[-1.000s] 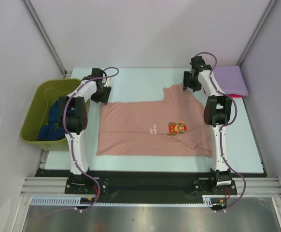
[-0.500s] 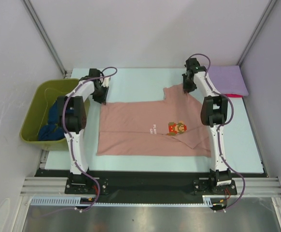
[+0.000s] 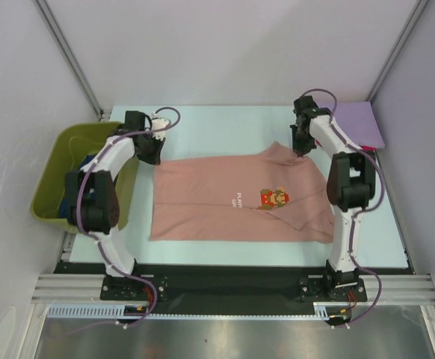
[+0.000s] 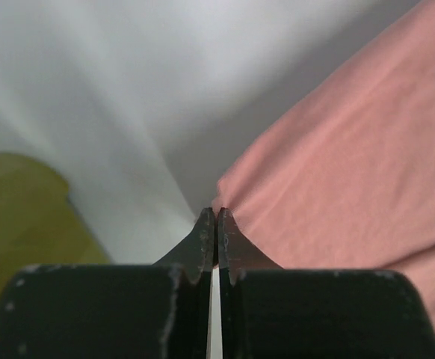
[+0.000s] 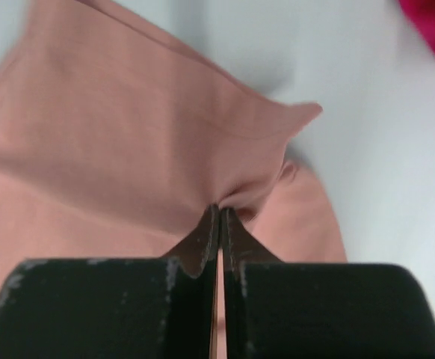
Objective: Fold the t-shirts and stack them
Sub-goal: Fold the tshirt
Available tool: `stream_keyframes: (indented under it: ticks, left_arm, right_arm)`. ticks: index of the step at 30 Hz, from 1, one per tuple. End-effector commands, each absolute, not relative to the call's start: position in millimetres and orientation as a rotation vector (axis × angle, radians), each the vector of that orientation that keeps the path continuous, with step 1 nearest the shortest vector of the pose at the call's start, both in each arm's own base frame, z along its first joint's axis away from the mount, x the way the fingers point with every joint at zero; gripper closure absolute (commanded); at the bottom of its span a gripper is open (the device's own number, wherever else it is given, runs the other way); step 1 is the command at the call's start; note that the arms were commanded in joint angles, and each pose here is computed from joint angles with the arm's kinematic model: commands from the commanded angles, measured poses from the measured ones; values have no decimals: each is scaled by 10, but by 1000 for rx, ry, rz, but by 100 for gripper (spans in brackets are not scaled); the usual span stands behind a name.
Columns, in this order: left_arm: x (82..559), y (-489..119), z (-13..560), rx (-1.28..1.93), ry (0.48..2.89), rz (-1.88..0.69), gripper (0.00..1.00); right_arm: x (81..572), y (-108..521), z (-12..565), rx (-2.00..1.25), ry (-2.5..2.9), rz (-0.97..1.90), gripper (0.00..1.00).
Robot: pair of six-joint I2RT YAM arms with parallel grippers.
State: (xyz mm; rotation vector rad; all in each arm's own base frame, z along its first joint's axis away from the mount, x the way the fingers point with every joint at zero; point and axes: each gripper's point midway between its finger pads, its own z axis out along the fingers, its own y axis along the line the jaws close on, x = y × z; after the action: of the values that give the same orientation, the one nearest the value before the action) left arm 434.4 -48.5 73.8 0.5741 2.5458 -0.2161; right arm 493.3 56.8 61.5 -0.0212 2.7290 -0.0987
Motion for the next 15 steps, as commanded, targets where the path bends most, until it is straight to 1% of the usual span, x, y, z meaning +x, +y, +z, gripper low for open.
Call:
stream_keyframes:
  ticks: [1, 3, 4, 6, 8, 9, 11, 12, 15]
  left_arm:
    - [4216, -482, 1130, 723, 2386, -161, 100]
    - [4043, -462, 1150, 776, 2365, -140, 100]
    - [3997, -454, 1153, 794, 2357, -133, 100]
    - [3832, -421, 1090, 850, 2356, -118, 100]
    - [3699, -412, 1141, 906, 2321, -101, 100]
    - [3577, -403, 1041, 930, 2339, -108, 100]
    - [3448, -385, 999, 966, 2338, -100, 100]
    - [3340, -372, 888, 978, 2363, -107, 100]
    - [3194, -342, 713, 995, 2384, -101, 100]
  right_arm:
    - [4475, 481, 1179, 47, 2648, -150, 100]
    - [4212, 461, 1184, 78, 2671, -147, 100]
    - [4061, 443, 1299, 91, 2656, -141, 100]
    - [3709, 401, 1142, 125, 2715, -168, 100]
    - [3486, 392, 1216, 172, 2709, -155, 100]
    - [3287, 384, 1074, 188, 2758, -153, 100]
    - [3110, 438, 1035, 208, 2767, -98, 100]
    - [2951, 479, 898, 236, 2806, -69, 100]
    - [2784, 533, 708, 281, 2822, -45, 100]
